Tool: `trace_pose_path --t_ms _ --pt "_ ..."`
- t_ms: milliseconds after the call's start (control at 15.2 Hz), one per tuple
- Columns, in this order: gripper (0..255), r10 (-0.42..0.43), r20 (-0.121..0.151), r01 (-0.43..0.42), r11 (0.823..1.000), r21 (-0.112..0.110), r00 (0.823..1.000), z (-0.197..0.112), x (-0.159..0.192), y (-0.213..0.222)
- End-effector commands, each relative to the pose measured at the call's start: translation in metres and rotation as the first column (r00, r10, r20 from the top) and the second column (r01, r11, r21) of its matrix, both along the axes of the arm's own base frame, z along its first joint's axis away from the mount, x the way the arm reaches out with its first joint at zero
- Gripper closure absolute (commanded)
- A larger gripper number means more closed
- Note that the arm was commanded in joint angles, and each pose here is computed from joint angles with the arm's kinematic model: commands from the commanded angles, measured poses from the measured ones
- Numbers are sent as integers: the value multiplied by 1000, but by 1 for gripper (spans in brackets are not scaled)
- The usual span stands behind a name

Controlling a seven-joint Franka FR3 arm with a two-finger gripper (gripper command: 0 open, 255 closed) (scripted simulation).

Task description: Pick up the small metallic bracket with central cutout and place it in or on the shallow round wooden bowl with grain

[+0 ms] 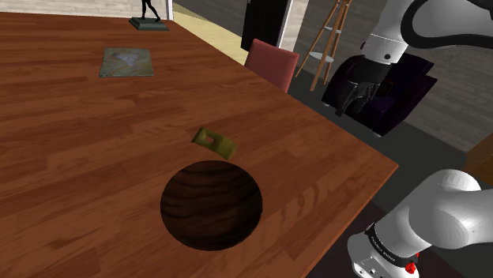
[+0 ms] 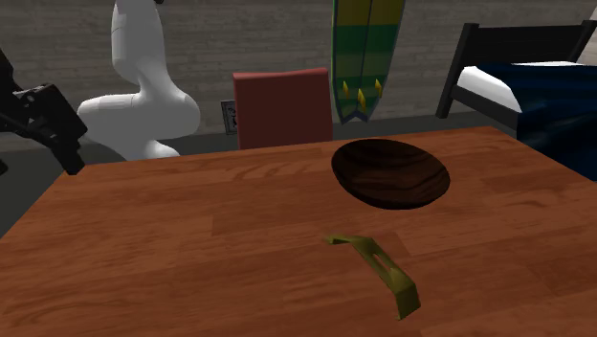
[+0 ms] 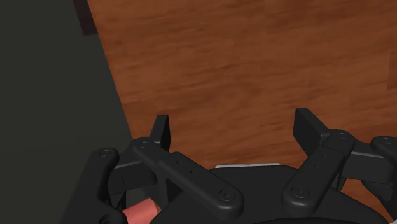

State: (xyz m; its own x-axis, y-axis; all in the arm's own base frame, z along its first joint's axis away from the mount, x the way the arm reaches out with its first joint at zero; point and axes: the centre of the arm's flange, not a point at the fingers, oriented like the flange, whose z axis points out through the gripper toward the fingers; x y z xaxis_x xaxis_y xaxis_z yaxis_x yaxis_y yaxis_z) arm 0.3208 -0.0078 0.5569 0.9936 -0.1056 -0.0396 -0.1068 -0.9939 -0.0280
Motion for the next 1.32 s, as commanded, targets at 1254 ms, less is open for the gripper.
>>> trace_pose_path --t_ms 1254 --pt "0 291 -38 -293 939 -178 956 -3 105 256"
